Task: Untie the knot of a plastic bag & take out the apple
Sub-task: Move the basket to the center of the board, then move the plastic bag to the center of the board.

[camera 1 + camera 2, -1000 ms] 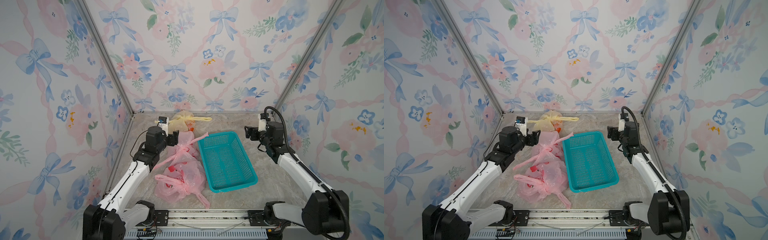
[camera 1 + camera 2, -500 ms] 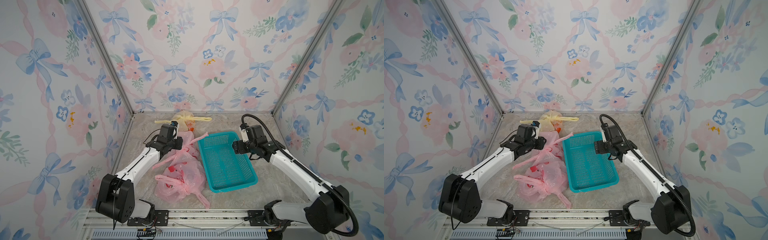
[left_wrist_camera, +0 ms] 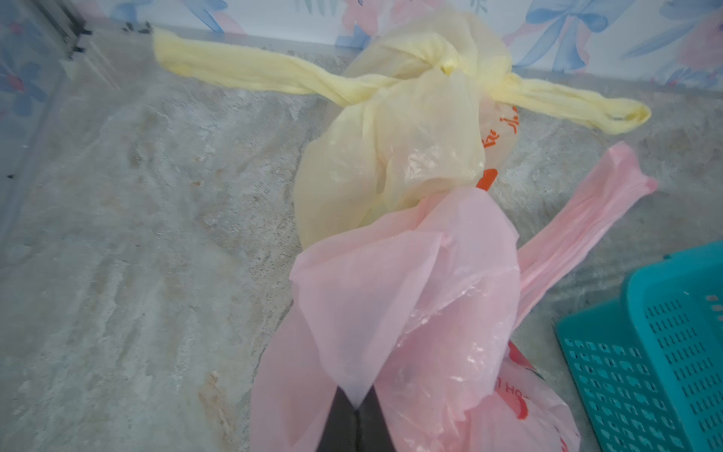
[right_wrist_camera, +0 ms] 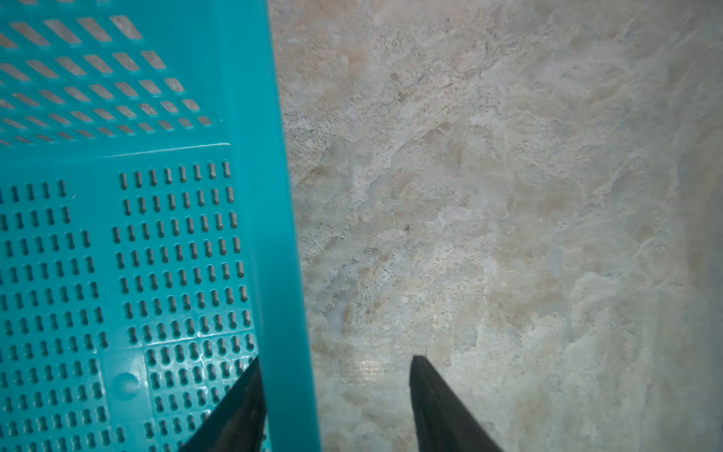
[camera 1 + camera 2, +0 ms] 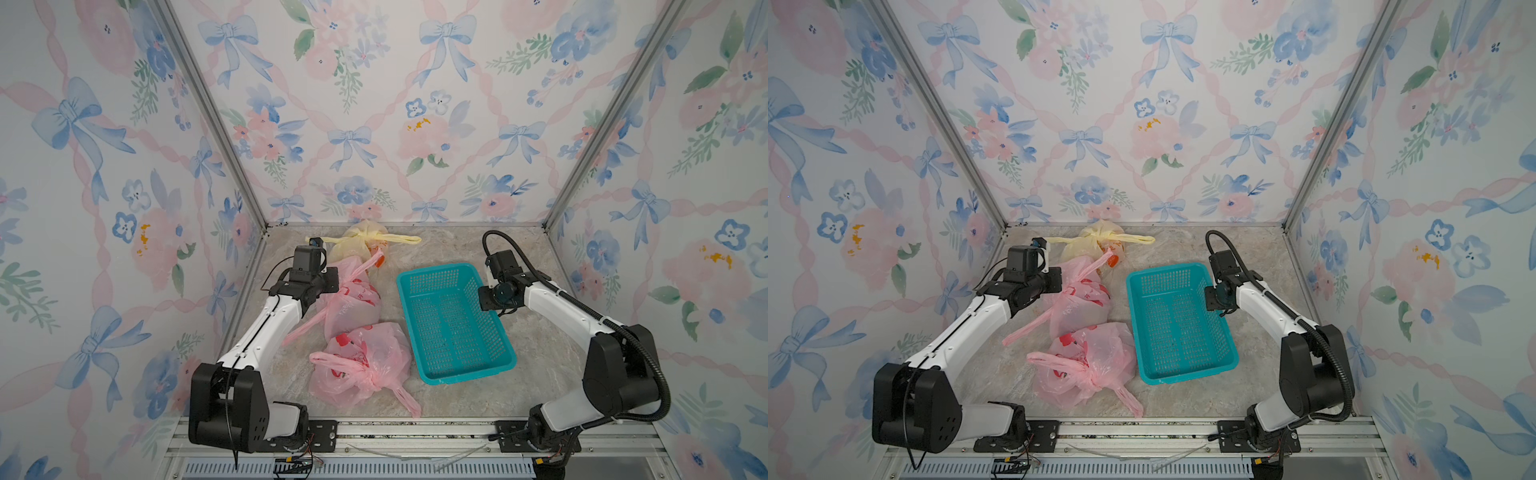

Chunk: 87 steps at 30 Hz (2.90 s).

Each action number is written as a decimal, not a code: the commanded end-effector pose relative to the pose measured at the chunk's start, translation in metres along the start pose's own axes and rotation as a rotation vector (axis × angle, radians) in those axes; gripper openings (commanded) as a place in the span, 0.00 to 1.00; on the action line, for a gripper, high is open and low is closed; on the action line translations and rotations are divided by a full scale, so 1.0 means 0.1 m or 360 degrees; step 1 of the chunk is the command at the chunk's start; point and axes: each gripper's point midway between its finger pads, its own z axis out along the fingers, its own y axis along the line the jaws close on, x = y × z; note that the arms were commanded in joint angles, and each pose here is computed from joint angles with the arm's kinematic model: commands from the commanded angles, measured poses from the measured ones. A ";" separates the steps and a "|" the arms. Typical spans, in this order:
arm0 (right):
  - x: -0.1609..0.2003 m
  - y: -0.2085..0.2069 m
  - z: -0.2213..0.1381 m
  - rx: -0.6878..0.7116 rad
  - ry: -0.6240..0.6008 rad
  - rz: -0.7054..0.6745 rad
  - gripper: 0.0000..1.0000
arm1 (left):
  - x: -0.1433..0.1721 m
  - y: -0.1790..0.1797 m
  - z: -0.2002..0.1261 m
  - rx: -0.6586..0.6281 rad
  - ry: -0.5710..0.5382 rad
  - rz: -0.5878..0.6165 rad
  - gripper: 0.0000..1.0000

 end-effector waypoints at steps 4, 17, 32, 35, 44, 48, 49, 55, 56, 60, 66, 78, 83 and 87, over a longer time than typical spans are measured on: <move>-0.45 -0.02 -0.01 -0.0012 -0.0155 0.0047 0.46 | -0.22 0.32 -0.22 -0.0166 -0.0133 -0.0046 0.00; -1.00 -0.10 0.23 -0.0114 -0.0236 0.0099 0.37 | -0.04 0.69 -0.36 -0.0349 -0.0110 -0.0144 0.06; -0.19 1.71 -1.77 -0.0818 -0.0653 -0.0712 0.76 | -0.14 0.18 -1.01 -0.0038 -0.0393 -0.0161 0.45; 0.18 2.02 -1.84 -0.0902 -0.0558 -0.0820 0.76 | -0.09 0.02 -1.17 -0.0015 -0.0429 -0.0111 0.46; 0.99 2.58 -1.69 -0.0958 -0.0289 -0.0938 0.77 | 0.20 -0.23 -1.23 0.0112 -0.0391 -0.0097 0.44; 1.06 2.75 -1.60 -0.0956 -0.0241 -0.0908 0.78 | 0.25 -0.22 -1.20 0.0102 -0.0378 -0.0084 0.44; 1.05 2.78 -1.58 -0.0957 -0.0238 -0.0899 0.78 | 0.24 -0.23 -1.20 0.0102 -0.0378 -0.0077 0.44; 1.01 2.85 -1.45 -0.0882 -0.0203 -0.0886 0.78 | 0.34 -0.21 -1.16 0.0094 -0.0338 -0.0059 0.44; 1.01 2.87 -1.44 -0.0892 -0.0193 -0.0887 0.78 | 0.36 -0.20 -1.14 0.0087 -0.0327 -0.0058 0.43; 1.11 3.07 -1.50 -0.1066 -0.0126 -0.0888 0.77 | 0.39 -0.20 -1.12 0.0086 -0.0317 -0.0073 0.43; 1.35 3.34 -1.63 -0.1232 -0.0062 -0.1017 0.77 | 0.42 -0.19 -1.07 0.0070 -0.0284 -0.0069 0.44; 1.24 3.43 -1.33 -0.0984 -0.0060 -0.1129 0.08 | 0.44 -0.20 -1.00 0.0059 -0.0245 -0.0055 0.42; 0.78 3.36 -1.43 -0.1023 -0.0181 -0.0957 0.00 | 0.41 -0.32 -0.96 0.0109 -0.0214 -0.0011 0.39; 0.39 3.19 -1.41 -0.1051 -0.0239 -0.0747 0.00 | 0.29 -0.60 -1.03 0.0246 -0.0263 0.0131 0.38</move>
